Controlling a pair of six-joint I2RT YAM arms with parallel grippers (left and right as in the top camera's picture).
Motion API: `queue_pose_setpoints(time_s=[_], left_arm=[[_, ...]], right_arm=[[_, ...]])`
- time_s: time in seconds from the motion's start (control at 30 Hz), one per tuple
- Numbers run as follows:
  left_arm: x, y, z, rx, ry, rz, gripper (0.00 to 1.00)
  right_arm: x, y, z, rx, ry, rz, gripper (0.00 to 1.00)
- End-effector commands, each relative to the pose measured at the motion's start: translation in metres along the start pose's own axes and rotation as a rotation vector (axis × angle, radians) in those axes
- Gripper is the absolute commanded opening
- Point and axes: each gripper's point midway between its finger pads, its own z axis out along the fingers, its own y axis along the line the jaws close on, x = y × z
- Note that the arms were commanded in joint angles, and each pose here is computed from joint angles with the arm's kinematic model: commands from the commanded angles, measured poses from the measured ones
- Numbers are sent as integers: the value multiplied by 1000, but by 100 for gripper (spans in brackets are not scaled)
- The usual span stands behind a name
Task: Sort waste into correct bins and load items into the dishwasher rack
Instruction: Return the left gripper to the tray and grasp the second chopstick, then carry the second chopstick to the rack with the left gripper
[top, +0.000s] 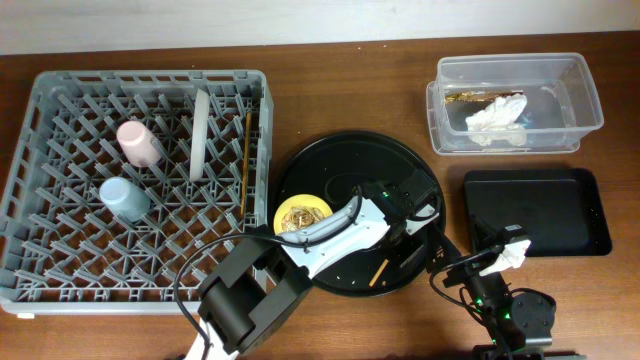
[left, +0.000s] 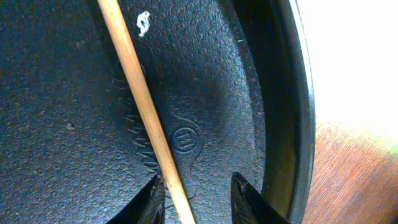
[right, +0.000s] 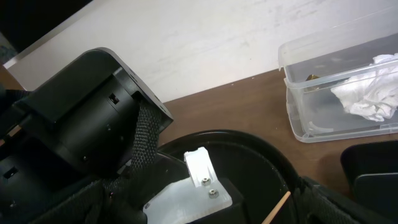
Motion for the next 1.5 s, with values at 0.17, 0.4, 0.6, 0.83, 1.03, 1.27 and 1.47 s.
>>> queue_pose_setpoints(time_s=[0.17,0.4,0.6,0.83,1.03,1.27,1.47], left_arm=[[13,25,31,-103,59,-14,33],[7,25,28,-106,43,-11,3],[-18,17,1,-104,16,-7,1],[-79,48,-90,-124,-125,-87,1],[-49,228,-209,-470,-193,-436,1],[35,326,-237,-507,-114,-705,0],[46,324,-212,-425,-77,-728,1]], right_arm=[[3,2,0,-13,8,6,99],[3,2,0,-13,8,6,99],[3,2,0,-13,8,6,99],[3,2,0,-14,8,6,99],[3,2,0,-13,8,6,99],[3,2,0,-14,8,6,99],[3,2,0,-13,8,6,99]])
